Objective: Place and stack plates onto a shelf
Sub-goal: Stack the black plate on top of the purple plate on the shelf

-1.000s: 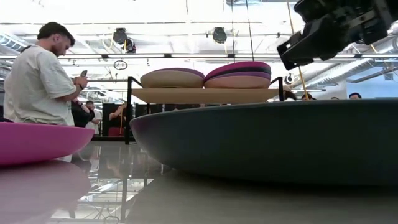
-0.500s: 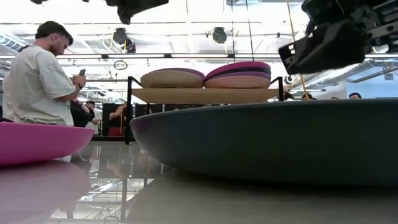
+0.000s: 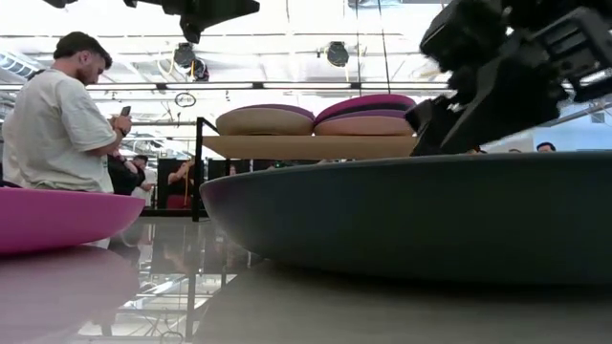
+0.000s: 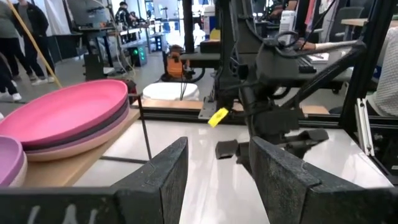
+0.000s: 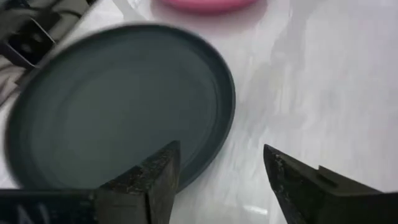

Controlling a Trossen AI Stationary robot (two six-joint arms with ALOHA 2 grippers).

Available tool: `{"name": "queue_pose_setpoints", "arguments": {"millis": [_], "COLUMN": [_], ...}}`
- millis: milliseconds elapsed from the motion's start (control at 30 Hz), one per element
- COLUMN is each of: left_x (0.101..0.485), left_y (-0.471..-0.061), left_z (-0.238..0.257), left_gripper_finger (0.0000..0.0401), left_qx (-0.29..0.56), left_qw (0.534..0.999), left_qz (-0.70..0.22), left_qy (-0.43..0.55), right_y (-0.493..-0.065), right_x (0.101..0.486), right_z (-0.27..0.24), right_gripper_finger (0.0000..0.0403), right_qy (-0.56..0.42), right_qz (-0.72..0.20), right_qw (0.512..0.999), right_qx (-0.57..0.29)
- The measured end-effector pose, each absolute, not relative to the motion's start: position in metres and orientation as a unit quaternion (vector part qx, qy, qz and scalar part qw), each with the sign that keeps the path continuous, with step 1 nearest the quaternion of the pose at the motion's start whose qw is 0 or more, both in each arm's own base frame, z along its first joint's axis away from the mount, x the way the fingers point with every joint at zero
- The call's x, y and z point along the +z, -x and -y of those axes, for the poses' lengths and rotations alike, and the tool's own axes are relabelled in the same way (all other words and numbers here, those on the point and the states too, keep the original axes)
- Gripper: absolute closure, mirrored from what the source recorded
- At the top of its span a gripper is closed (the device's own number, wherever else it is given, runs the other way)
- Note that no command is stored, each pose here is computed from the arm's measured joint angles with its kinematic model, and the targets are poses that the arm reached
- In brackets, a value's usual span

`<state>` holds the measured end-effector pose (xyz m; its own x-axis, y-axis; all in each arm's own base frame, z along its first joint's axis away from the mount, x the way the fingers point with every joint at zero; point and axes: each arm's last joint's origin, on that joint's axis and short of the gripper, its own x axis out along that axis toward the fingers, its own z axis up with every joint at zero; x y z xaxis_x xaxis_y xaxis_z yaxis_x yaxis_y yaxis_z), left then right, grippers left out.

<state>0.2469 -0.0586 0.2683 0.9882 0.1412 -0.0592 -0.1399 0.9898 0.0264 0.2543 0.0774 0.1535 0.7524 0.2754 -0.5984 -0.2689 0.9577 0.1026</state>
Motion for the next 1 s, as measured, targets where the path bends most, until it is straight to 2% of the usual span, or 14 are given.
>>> {"name": "queue_pose_setpoints", "arguments": {"millis": [300, 867, 1000], "left_x": [0.264, 0.264, 0.265], "left_y": [-0.247, -0.247, -0.247], "left_z": [0.059, 0.059, 0.059], "left_gripper_finger": [0.0224, 0.0224, 0.0224], "left_qx": [0.070, 0.070, 0.070], "left_qw": [0.996, 0.996, 0.997], "left_qz": [-0.047, -0.046, -0.044], "left_qy": [-0.011, -0.010, -0.006], "right_y": [-0.265, -0.266, -0.268], "right_x": [0.127, 0.126, 0.129], "right_z": [-0.081, -0.081, -0.084], "right_gripper_finger": [0.0189, 0.0230, 0.0231], "right_qy": [-0.025, -0.097, -0.114], "right_qz": [-0.372, -0.383, -0.368], "right_qw": [0.919, 0.913, 0.915], "right_qx": [0.131, 0.104, 0.120]}}
